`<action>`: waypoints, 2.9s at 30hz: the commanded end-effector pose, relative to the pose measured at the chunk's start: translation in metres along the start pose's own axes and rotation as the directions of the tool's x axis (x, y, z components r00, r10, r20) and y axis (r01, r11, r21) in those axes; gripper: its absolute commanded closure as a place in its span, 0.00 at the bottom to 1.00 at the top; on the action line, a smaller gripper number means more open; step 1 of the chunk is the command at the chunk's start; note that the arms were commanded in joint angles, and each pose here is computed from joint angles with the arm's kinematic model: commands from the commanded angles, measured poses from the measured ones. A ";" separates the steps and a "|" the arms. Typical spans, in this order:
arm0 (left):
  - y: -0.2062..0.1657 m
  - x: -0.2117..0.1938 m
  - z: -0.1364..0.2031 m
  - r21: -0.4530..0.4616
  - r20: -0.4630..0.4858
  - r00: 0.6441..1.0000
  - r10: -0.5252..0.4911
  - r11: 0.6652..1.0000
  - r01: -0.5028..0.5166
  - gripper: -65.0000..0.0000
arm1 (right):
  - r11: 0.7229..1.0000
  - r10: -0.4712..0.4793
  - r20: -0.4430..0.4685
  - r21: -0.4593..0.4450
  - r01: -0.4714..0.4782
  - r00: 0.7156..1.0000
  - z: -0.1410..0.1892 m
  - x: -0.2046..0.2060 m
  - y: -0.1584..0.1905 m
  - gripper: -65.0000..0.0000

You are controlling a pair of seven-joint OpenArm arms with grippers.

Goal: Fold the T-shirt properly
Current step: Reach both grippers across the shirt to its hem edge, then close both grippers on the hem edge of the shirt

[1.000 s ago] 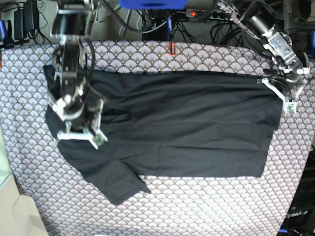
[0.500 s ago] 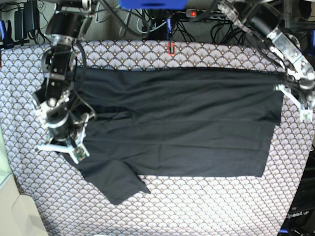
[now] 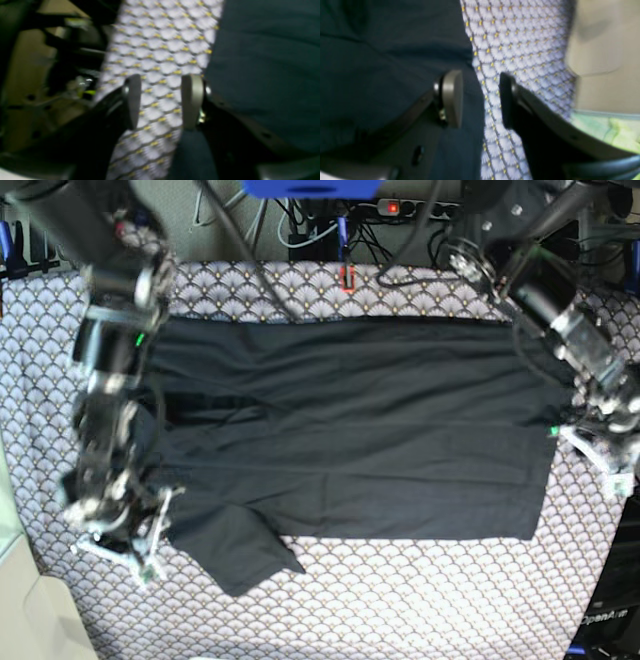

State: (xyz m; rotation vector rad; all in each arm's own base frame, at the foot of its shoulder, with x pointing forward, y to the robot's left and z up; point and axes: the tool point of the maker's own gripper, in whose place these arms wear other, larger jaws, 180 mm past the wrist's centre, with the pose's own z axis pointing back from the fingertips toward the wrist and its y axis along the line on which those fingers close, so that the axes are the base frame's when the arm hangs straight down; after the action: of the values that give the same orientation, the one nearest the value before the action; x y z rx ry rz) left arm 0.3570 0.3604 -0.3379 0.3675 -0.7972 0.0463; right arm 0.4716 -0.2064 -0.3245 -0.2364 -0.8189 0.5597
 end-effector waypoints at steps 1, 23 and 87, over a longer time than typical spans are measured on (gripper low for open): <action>0.006 0.023 -0.001 0.006 0.058 0.998 -0.009 1.000 0.008 0.59 | 0.999 -0.016 0.045 -0.030 0.017 0.999 0.002 0.022 -0.024 0.60; 0.012 0.061 0.002 0.027 0.109 0.989 -0.101 0.995 0.098 0.58 | 0.865 -0.493 0.134 0.189 0.466 0.860 -0.048 -0.048 -0.039 0.54; -0.059 0.080 -0.111 -0.124 0.284 0.905 0.316 0.948 -0.292 0.35 | 0.855 -0.497 0.053 0.200 0.478 0.866 -0.049 -0.116 0.007 0.98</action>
State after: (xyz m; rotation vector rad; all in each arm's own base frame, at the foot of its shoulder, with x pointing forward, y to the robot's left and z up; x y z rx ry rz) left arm 0.4881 0.3240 -0.3940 0.1527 -1.0853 0.2436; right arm 0.4426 -0.2525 -0.4318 0.2176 -0.9235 0.1385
